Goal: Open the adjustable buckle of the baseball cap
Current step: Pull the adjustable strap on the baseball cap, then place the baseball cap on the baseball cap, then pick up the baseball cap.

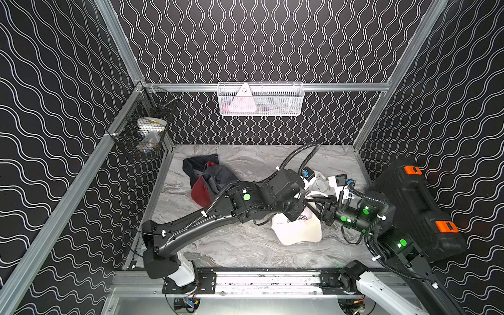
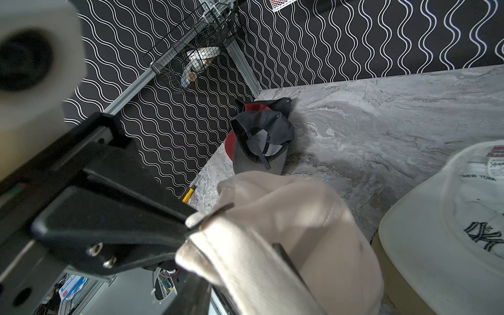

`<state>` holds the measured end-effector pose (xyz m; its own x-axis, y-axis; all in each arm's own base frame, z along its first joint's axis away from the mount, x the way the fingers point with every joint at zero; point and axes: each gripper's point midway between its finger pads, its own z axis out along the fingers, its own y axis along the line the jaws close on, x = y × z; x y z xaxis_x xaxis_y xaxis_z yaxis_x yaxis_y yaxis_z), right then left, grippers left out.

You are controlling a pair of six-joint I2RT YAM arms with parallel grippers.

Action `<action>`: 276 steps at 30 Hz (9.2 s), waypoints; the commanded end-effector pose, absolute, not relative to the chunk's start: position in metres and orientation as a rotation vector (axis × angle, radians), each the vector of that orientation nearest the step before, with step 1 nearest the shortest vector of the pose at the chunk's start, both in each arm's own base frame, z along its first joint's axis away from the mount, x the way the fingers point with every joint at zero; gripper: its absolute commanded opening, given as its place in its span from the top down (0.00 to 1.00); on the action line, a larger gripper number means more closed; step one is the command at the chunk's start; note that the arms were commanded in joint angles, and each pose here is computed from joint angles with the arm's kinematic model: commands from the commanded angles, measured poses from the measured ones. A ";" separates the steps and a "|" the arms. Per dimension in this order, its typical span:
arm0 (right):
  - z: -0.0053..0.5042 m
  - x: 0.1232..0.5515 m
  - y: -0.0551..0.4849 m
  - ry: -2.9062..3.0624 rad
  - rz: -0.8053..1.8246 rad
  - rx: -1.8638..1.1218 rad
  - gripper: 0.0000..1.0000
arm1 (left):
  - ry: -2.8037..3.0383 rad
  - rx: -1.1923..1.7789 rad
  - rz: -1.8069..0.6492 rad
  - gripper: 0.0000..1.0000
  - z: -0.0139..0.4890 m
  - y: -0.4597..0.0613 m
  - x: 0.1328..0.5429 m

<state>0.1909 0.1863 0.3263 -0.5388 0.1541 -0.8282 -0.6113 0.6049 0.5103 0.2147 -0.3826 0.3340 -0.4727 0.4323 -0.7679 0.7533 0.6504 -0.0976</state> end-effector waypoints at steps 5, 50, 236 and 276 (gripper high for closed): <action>0.332 0.189 0.189 1.888 1.019 -0.417 0.62 | 2.140 0.928 -0.559 1.00 0.336 -0.387 0.214; 0.335 0.199 0.179 1.818 1.055 -0.246 1.00 | 2.193 0.973 -0.567 1.00 0.311 -0.386 0.202; 0.267 0.207 0.158 2.056 0.886 -0.110 0.58 | 2.216 0.373 -0.590 0.54 0.320 -0.209 0.402; 0.275 0.195 0.095 2.067 0.568 0.050 0.52 | 2.496 0.606 -0.695 0.54 0.140 -0.397 0.393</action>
<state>0.1955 0.0976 0.2804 -0.5351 0.2679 -0.8012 -0.1985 0.8820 0.4274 0.3872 -0.3917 0.1394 -0.7852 0.3093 -0.5365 0.5371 0.7714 -0.3413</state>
